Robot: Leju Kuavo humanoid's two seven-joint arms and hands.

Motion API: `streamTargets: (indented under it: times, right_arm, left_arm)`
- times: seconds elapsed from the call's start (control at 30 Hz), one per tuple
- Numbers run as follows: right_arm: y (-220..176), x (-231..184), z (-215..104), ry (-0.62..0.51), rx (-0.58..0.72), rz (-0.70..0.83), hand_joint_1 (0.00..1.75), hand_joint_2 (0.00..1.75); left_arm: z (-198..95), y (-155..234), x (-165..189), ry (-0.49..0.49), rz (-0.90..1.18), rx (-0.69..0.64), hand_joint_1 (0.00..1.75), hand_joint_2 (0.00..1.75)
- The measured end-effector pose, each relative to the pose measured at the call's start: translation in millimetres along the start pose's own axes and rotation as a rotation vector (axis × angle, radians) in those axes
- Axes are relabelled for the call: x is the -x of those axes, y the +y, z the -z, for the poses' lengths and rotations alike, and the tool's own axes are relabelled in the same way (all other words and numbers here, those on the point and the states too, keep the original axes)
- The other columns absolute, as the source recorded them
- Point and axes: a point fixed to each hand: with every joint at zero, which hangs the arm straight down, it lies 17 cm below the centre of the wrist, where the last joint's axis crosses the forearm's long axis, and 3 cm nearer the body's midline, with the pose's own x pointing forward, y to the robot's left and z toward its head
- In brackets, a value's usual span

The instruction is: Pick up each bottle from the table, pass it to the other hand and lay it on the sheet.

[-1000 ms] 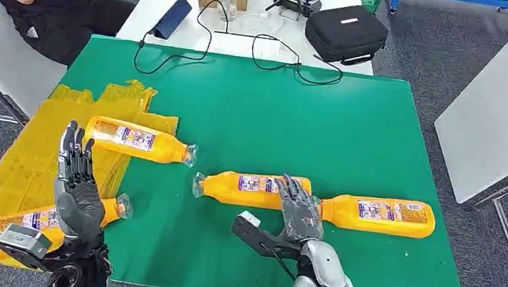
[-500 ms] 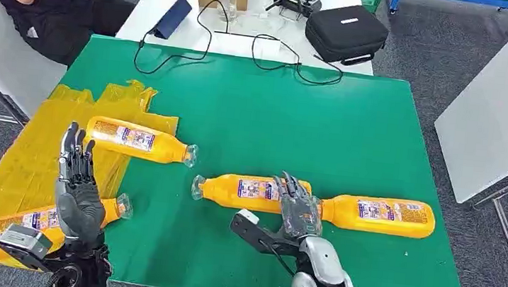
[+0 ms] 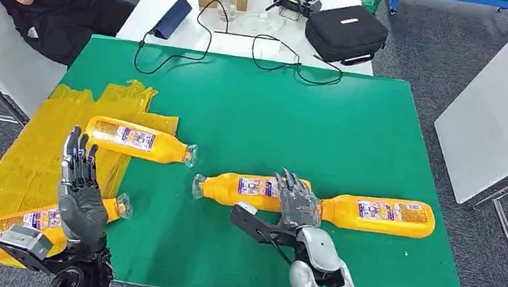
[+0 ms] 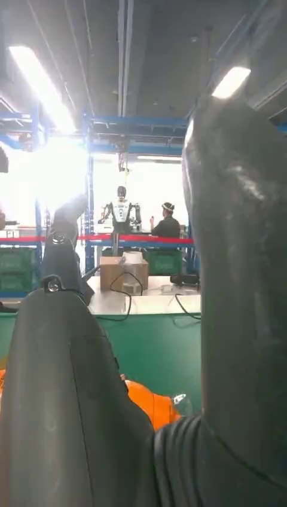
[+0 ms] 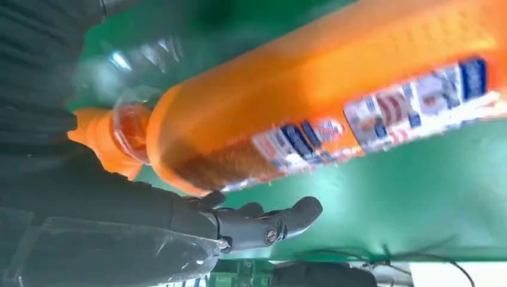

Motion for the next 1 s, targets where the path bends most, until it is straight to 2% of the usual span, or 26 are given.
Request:
streamTargets:
  times: [0.37, 0.73, 0.77, 0.8, 1.0]
  right_arm:
    - [17.5, 11.9, 22.0, 0.036, -0.089, -0.075, 0.0, 1.75]
    - [30.0, 16.2, 28.0, 0.052, -0.147, -0.116, 0.0, 1.75]
    - [33.1, 17.6, 29.0, 0.057, -0.168, -0.129, 1.64, 1.75]
    - [35.4, 18.4, 30.4, 0.059, -0.187, -0.142, 1.75, 1.75]
    - [53.6, 19.7, 34.1, 0.059, -0.291, -0.189, 1.75, 1.75]
  left_arm:
    - [-1.1, 5.9, 1.5, 0.012, -0.026, -0.012, 0.0, 0.0]
    - [-0.3, 9.9, 1.8, 0.013, -0.025, -0.019, 0.0, 0.0]
    - [-0.1, 10.5, 2.2, 0.016, -0.028, -0.021, 0.0, 0.0]
    - [0.2, 11.5, 2.6, 0.018, -0.031, -0.025, 0.0, 0.0]
    - [4.3, 13.1, 3.1, 0.022, -0.042, -0.039, 0.0, 0.0]
